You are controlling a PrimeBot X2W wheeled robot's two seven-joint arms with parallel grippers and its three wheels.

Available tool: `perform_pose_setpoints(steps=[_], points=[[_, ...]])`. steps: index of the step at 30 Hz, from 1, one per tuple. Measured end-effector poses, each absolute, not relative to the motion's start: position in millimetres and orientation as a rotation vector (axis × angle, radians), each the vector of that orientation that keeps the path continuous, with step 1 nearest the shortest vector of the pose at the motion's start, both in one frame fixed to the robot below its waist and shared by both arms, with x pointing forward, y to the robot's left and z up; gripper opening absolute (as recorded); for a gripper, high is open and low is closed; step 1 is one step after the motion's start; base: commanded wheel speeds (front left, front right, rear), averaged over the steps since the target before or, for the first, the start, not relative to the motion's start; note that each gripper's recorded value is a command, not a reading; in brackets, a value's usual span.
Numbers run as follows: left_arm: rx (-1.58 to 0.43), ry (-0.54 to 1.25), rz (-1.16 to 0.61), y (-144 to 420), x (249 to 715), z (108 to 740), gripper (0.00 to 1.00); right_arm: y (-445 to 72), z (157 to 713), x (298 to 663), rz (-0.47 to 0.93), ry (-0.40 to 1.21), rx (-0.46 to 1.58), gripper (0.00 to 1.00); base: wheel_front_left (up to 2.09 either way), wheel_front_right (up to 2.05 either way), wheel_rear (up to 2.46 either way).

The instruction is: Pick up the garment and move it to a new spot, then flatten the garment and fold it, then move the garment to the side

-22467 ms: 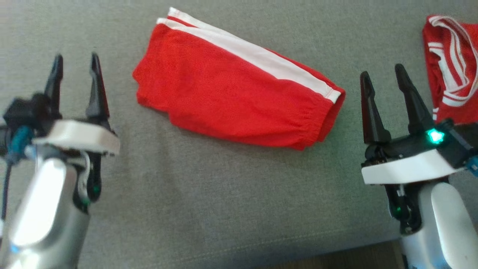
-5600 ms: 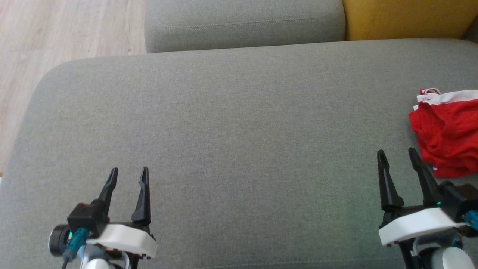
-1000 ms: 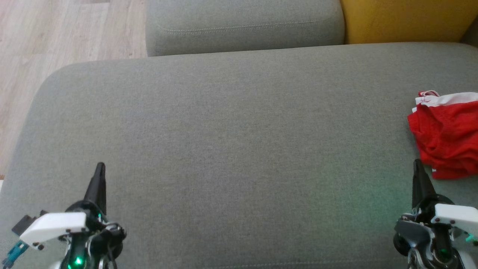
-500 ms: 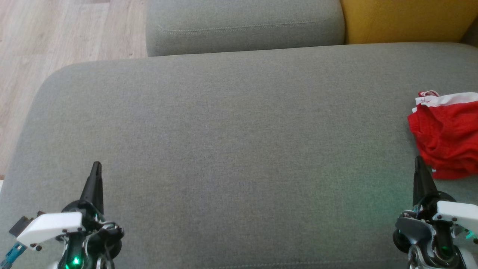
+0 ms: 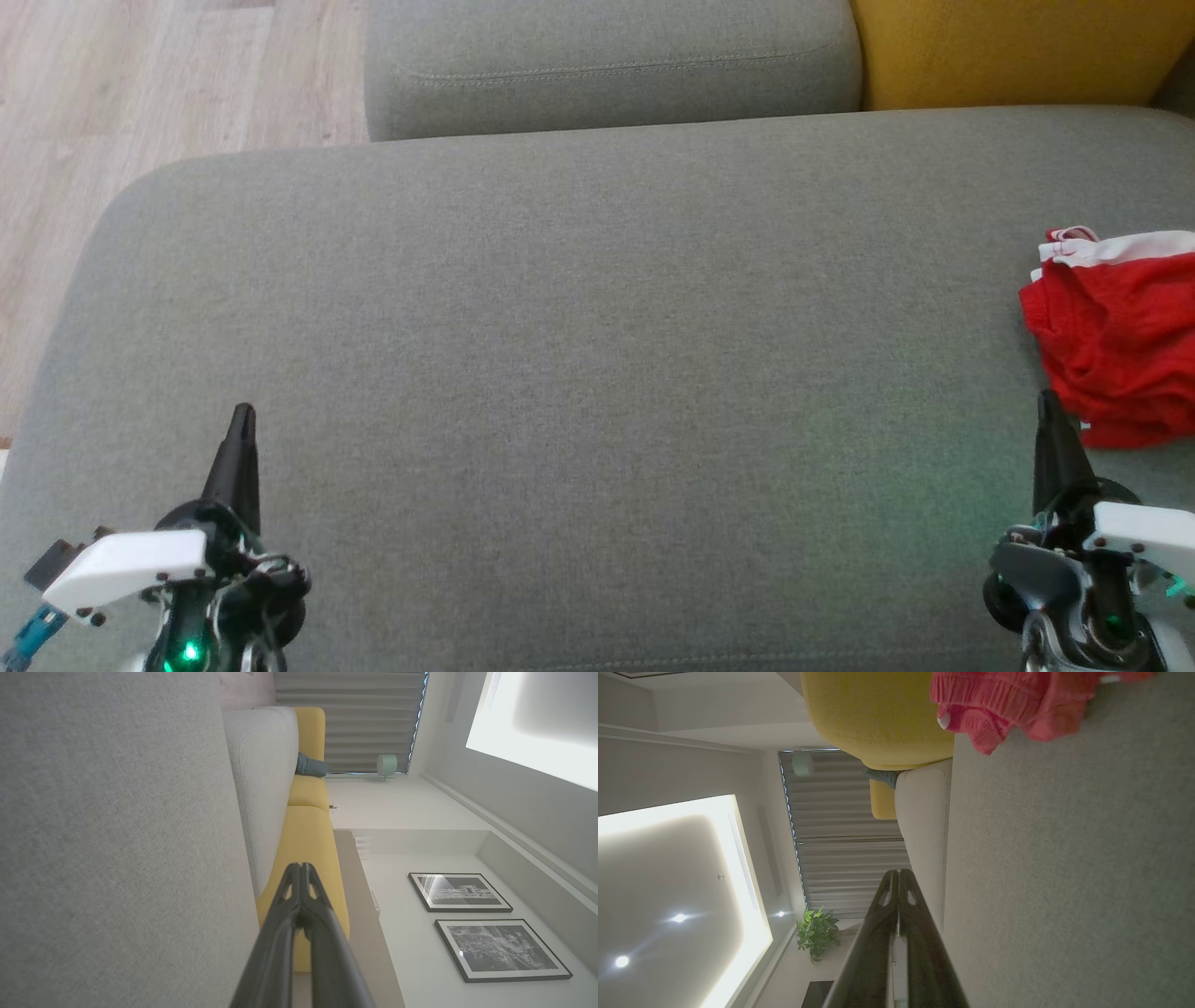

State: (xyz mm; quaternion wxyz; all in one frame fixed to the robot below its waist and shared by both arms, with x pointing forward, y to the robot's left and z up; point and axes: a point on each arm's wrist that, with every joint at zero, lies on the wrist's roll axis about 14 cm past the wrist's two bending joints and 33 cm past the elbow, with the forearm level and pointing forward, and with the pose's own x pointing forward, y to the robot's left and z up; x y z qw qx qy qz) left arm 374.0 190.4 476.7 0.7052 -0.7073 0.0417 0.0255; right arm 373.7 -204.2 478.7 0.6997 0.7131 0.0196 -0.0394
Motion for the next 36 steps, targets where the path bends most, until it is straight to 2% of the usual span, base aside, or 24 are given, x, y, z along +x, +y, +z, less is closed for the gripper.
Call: perform_pose_setpoints(steps=[36], points=[[-1.576, 0.091, 0.058, 190.4, 373.9, 476.6, 0.00, -205.9, 478.6, 373.5, -0.091, 0.040, 1.590, 0.00, 0.00, 0.00, 0.00]])
